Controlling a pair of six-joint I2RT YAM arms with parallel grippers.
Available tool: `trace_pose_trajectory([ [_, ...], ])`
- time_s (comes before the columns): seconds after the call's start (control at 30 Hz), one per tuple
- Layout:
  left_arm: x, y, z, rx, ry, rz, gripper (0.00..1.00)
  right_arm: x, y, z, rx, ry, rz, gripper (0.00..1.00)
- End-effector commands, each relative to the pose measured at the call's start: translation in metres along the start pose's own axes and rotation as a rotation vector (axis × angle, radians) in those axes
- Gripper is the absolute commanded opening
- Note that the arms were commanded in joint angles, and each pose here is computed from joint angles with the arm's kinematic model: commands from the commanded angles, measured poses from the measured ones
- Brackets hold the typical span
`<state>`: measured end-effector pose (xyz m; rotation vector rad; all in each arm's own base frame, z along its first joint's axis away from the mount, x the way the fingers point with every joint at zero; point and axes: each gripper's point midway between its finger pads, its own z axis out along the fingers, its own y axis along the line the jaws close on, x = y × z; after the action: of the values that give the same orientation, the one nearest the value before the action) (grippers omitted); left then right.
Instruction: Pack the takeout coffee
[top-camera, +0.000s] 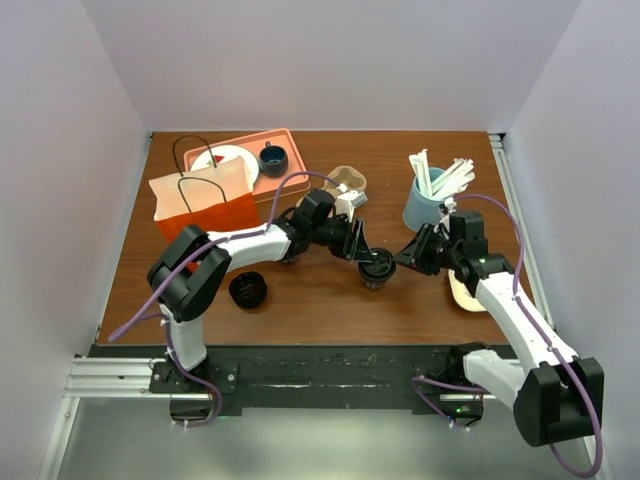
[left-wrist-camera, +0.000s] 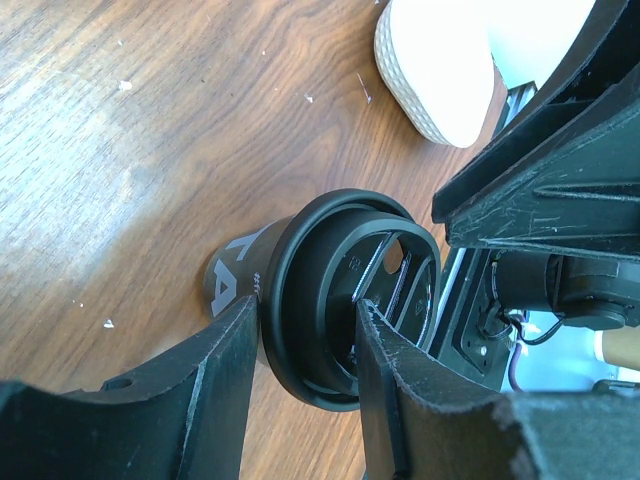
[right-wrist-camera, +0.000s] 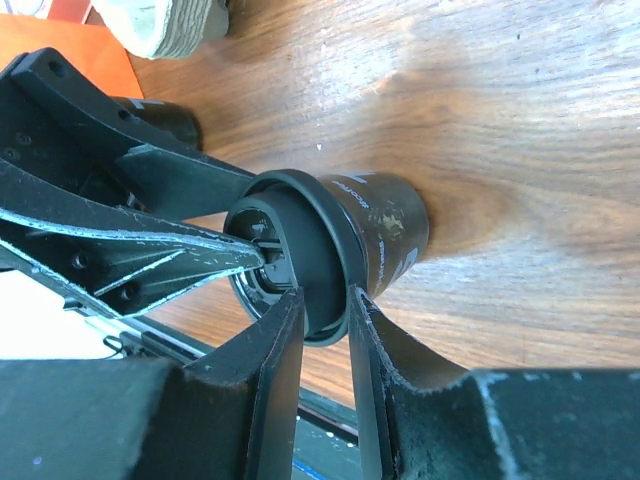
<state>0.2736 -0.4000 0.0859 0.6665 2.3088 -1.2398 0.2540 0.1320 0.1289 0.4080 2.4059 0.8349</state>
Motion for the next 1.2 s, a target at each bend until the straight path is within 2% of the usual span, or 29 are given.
trace_pose_trajectory([
  [0.0, 0.156, 0.104, -0.019, -0.409, 0.432, -0.143, 0.39, -0.013, 0.003, 0.000, 0.018, -0.023, -0.040, 0.29],
  [0.33, 0.156, 0.104, -0.018, -0.408, 0.441, -0.138, 0.39, -0.010, -0.010, 0.026, 0.009, 0.029, -0.084, 0.29],
  [0.47, 0.155, 0.105, -0.018, -0.409, 0.444, -0.135, 0.39, 0.006, -0.015, 0.034, -0.022, 0.085, -0.074, 0.26],
  [0.63, 0.156, 0.106, -0.019, -0.419, 0.450, -0.132, 0.39, 0.031, -0.037, 0.039, 0.007, 0.131, 0.021, 0.19],
  [0.9, 0.169, 0.114, -0.022, -0.451, 0.465, -0.156, 0.39, 0.067, -0.086, 0.034, 0.216, 0.182, 0.142, 0.14],
  [1.17, 0.172, 0.119, -0.023, -0.477, 0.462, -0.166, 0.38, 0.085, -0.110, 0.026, 0.324, 0.184, 0.194, 0.13],
])
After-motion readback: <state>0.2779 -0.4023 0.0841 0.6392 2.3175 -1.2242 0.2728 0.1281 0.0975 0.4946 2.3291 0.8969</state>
